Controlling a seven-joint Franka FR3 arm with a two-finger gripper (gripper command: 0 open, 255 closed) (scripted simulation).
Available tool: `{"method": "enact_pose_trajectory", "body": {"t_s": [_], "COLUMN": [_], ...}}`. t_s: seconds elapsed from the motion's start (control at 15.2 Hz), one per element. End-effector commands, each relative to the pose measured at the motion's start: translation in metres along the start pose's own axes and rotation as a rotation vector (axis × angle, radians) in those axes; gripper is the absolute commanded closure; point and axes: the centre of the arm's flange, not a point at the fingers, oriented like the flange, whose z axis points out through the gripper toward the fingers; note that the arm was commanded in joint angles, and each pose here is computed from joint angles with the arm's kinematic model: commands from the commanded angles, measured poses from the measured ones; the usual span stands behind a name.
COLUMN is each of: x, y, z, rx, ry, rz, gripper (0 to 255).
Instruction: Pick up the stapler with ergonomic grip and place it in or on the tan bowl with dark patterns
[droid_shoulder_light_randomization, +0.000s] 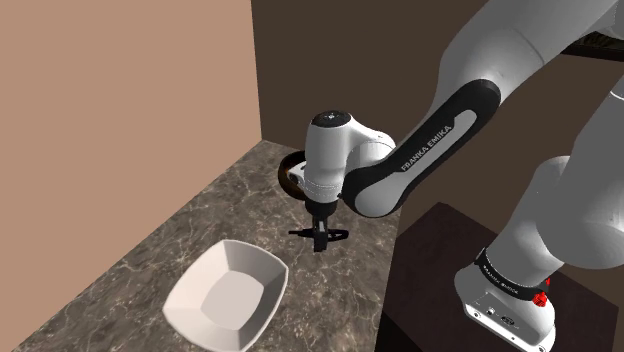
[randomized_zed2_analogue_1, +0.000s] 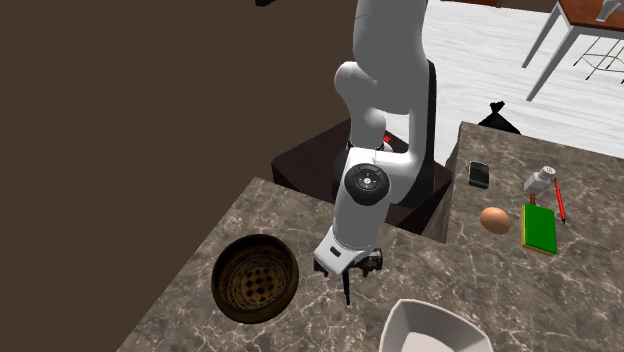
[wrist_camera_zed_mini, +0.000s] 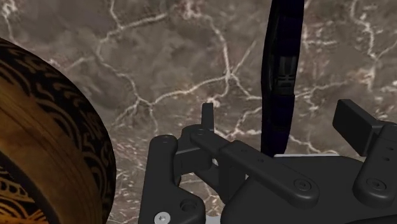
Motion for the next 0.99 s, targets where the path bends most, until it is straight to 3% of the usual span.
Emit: {"method": "enact_pose_trajectory", "body": {"t_s": [0.0,0.4,0.46,0.92], "x": [-0.0006,-0.0006,-0.0006,-0.0006], "y": [0.0002,0.0002,0.0002,0.0003], "z": [0.0037,0.0037,0.0037,0.0037], "rx": [0.000,0.000,0.000,0.000], "ry": [0.001,0.001,0.001,0.001], "rz": [0.000,0.000,0.000,0.000], "gripper": [0,0,255,255]}}
